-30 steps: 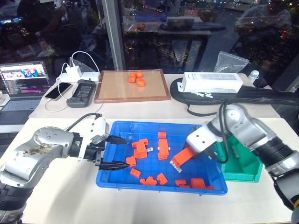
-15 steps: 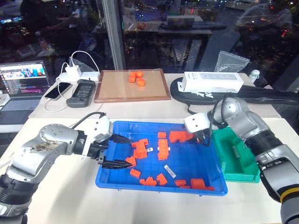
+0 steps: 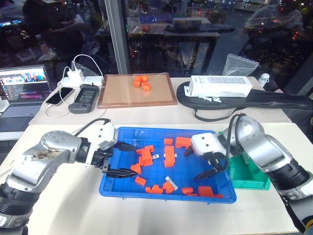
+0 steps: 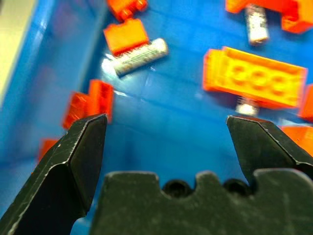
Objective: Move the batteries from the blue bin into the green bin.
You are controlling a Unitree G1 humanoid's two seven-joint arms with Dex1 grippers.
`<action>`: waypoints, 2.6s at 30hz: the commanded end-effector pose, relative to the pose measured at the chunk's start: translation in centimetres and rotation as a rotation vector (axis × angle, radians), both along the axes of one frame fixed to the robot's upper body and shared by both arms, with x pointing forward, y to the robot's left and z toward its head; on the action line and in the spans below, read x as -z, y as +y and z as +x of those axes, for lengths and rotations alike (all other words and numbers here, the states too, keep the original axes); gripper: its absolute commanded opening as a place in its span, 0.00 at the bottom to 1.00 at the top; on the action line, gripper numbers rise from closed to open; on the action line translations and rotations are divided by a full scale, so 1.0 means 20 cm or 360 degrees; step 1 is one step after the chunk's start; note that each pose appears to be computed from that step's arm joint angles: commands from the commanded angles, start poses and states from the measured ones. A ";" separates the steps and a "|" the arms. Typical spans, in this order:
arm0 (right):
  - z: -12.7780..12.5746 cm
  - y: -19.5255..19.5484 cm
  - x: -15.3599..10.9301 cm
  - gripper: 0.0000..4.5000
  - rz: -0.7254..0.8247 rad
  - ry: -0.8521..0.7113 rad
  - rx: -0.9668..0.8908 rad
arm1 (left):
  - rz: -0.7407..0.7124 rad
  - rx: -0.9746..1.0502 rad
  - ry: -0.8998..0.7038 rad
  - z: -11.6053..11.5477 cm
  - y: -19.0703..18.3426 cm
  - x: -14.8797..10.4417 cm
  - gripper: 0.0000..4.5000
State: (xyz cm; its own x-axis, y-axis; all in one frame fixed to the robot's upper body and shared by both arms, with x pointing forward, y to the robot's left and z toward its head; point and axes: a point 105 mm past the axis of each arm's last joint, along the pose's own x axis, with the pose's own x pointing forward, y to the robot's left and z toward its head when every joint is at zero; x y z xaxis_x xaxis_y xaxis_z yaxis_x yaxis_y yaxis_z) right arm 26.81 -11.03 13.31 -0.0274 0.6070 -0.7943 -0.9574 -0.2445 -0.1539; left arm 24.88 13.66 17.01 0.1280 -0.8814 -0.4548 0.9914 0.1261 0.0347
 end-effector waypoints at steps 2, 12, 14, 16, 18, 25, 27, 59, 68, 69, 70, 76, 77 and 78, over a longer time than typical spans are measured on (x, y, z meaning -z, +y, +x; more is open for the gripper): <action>0.00 0.12 0.01 1.00 0.0140 -0.0136 -0.0054 | 0.0023 0.0037 -0.0048 0.01 0.00 -0.04 1.00; -0.04 0.21 0.14 1.00 0.0069 -0.0228 -0.0414 | 0.0051 0.0037 -0.0043 0.01 0.01 -0.04 1.00; -0.04 0.21 0.16 1.00 0.0049 -0.0226 -0.0445 | 0.0056 0.0027 -0.0039 0.00 0.02 -0.04 1.00; -0.04 0.21 0.18 1.00 0.0032 -0.0200 -0.0473 | 0.0059 0.0023 -0.0035 -0.01 0.02 -0.04 1.00; -0.03 0.21 0.20 1.00 0.0020 -0.0185 -0.0478 | 0.0061 0.0014 -0.0031 -0.01 0.03 -0.04 1.00; 0.01 0.21 0.23 0.88 0.0017 -0.0113 -0.0439 | 0.0069 -0.0011 -0.0032 -0.03 0.04 -0.04 1.00; 0.01 0.21 0.23 0.78 0.0019 -0.0111 -0.0444 | 0.0068 -0.0014 -0.0031 -0.03 0.04 -0.04 1.00; 0.17 -0.87 -0.31 0.57 -0.0273 -0.0416 0.1187 | -0.0369 0.0351 -0.0102 0.07 -0.21 -0.26 1.00; 0.24 -0.81 -0.41 0.99 -0.0177 -0.0522 0.1151 | -0.0243 0.0215 -0.0103 0.10 -0.14 -0.21 1.00; 0.25 -0.78 -0.44 0.99 -0.0148 -0.0537 0.1129 | -0.0224 0.0200 -0.0108 0.11 -0.13 -0.20 1.00; 0.26 -0.71 -0.47 0.99 -0.0080 -0.0546 0.1058 | -0.0199 0.0165 -0.0114 0.12 -0.11 -0.19 1.00; 0.24 -0.20 -0.40 0.99 0.0192 -0.0414 0.0527 | -0.0052 0.0019 -0.0141 0.15 -0.01 -0.12 1.00; 0.24 -0.15 -0.36 0.99 0.0200 -0.0388 0.0476 | -0.0037 0.0008 -0.0143 0.15 0.00 -0.11 1.00; 0.24 -0.09 -0.32 0.99 0.0206 -0.0354 0.0417 | -0.0029 -0.0002 -0.0141 0.15 0.01 -0.11 1.00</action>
State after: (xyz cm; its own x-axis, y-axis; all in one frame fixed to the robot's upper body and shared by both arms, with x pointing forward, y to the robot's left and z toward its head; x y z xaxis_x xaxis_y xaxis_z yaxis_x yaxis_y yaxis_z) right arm 31.71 -14.18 19.54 0.3293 0.6521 -0.6828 -0.9281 0.0906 -0.3611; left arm 27.80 13.31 18.51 0.1384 -0.8972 -0.4194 0.9903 0.1200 0.0702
